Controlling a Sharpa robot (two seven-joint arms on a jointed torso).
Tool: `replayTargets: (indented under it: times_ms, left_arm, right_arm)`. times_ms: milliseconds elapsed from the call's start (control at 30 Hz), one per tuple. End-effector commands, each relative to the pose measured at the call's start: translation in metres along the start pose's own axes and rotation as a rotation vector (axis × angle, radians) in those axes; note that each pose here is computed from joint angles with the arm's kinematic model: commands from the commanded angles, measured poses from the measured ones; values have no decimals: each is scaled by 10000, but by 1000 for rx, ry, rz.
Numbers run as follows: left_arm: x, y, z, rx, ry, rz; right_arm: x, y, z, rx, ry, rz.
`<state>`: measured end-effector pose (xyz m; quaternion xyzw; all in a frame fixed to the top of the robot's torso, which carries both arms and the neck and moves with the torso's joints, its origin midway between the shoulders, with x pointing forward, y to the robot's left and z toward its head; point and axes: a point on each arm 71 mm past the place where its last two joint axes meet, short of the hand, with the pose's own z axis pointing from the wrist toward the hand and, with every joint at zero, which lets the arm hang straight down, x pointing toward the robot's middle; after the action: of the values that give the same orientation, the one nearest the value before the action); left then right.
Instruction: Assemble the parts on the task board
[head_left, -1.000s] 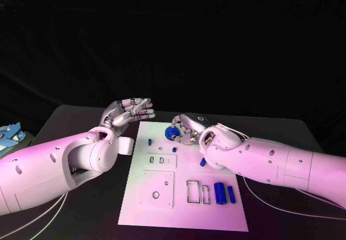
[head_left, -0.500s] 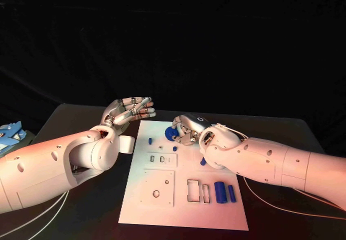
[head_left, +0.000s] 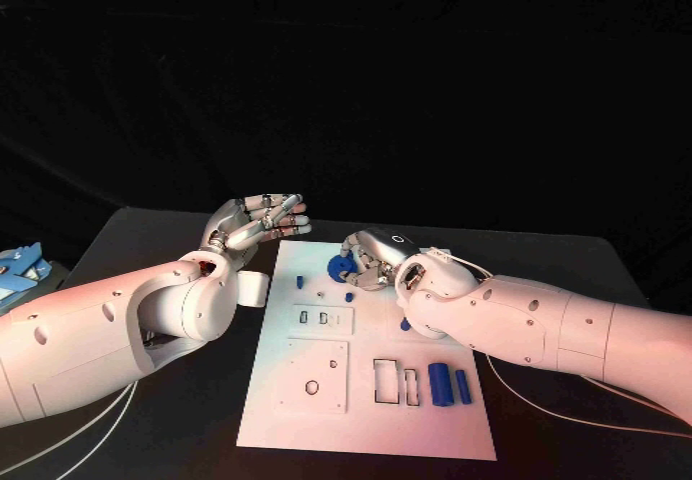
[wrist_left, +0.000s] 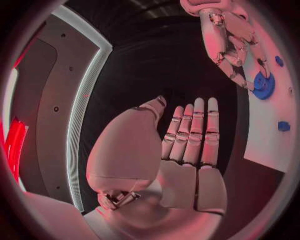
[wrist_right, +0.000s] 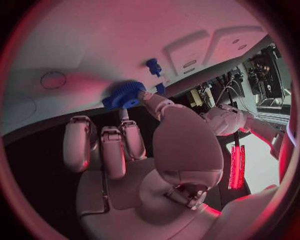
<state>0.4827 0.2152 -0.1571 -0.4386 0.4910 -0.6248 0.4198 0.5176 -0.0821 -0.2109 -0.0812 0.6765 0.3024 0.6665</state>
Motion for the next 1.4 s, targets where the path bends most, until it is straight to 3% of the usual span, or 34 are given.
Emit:
replayTargets:
  times_ms: [33, 500, 600, 733, 867, 1133, 1400]
  left_arm:
    - [27, -9, 6, 6, 20, -11]
    - [15, -10, 5, 5, 16, -9]
    - [11, -10, 5, 5, 15, -8]
    - [2, -8, 8, 5, 14, -7]
    - [-23, -9, 8, 6, 9, -5]
    - [-68, -10, 8, 9, 0, 0]
    - [-123, 2, 15, 9, -9, 4]
  right_arm:
    - [14, 15, 0, -8, 11, 5]
    - [39, -26, -14, 1, 61, 13]
    - [19, -55, -28, 6, 45, 16]
    - [-69, -130, -84, 4, -20, 52]
    - [-244, -272, -211, -22, -83, 153]
    - [-541, -616, -499, -50, -44, 356]
    - [-747, -1117, -816, 12, -16, 406]
